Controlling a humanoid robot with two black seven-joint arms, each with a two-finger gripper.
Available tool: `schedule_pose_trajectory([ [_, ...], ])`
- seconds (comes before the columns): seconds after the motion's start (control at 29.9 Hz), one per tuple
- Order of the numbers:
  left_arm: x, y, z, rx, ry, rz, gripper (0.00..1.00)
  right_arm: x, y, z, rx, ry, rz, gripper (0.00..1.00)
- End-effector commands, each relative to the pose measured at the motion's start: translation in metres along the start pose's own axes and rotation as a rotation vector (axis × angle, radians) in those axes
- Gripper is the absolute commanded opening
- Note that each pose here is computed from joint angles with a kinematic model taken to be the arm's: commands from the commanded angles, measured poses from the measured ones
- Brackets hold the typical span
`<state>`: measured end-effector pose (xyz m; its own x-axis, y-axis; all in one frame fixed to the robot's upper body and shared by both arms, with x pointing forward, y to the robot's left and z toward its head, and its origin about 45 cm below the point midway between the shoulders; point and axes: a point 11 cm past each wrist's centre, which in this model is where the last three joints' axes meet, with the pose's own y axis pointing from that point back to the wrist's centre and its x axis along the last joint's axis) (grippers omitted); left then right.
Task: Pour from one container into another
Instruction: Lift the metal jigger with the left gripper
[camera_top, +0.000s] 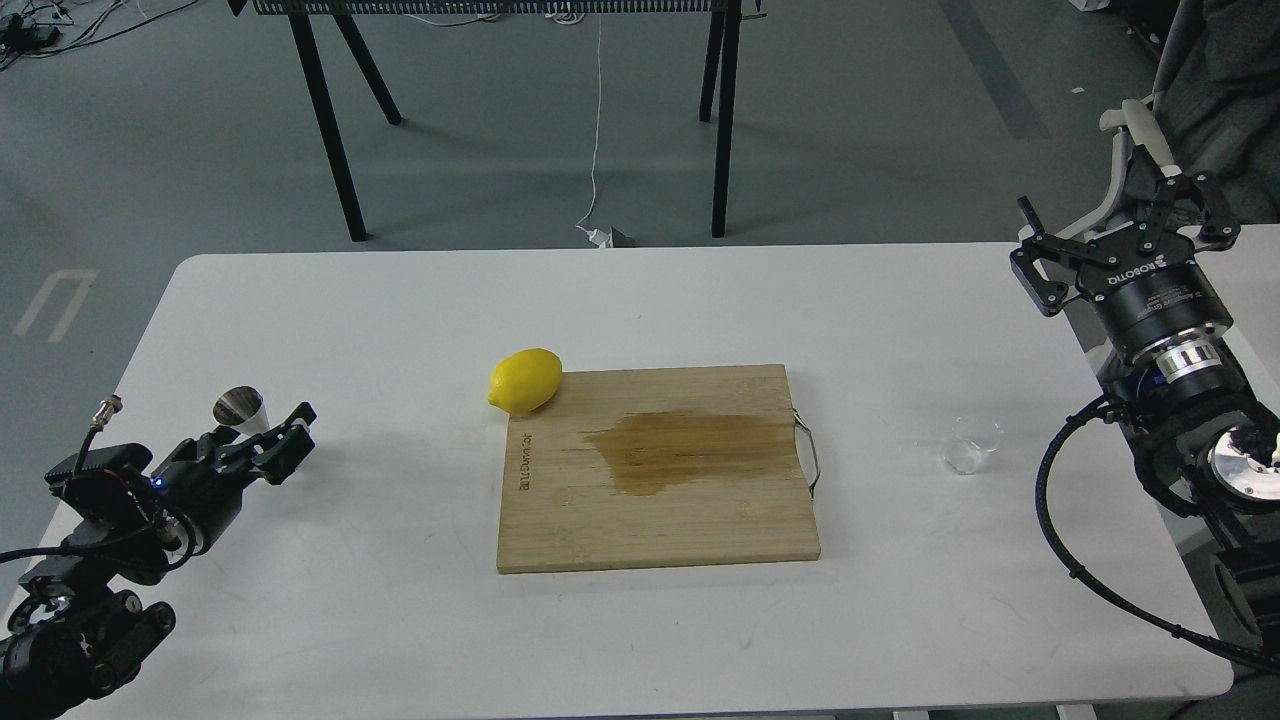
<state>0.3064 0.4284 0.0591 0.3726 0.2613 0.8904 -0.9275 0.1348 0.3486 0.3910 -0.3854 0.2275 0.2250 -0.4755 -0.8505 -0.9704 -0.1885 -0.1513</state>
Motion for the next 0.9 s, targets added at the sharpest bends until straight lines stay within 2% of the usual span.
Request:
schedule_pose_trajectory([
  [0.0,-0.0032,0.0007,0.0002,-0.002,-0.007,-0.013,0.90,0.0004,0.0005,0.0003,0.000,0.000,0.001,0.99],
  [0.87,-0.0054,-0.0028,-0.0022,0.000,-0.051,-0.048,0.59,0.0003,0.0004,-0.0002,0.001,0.000,0.001,0.99],
])
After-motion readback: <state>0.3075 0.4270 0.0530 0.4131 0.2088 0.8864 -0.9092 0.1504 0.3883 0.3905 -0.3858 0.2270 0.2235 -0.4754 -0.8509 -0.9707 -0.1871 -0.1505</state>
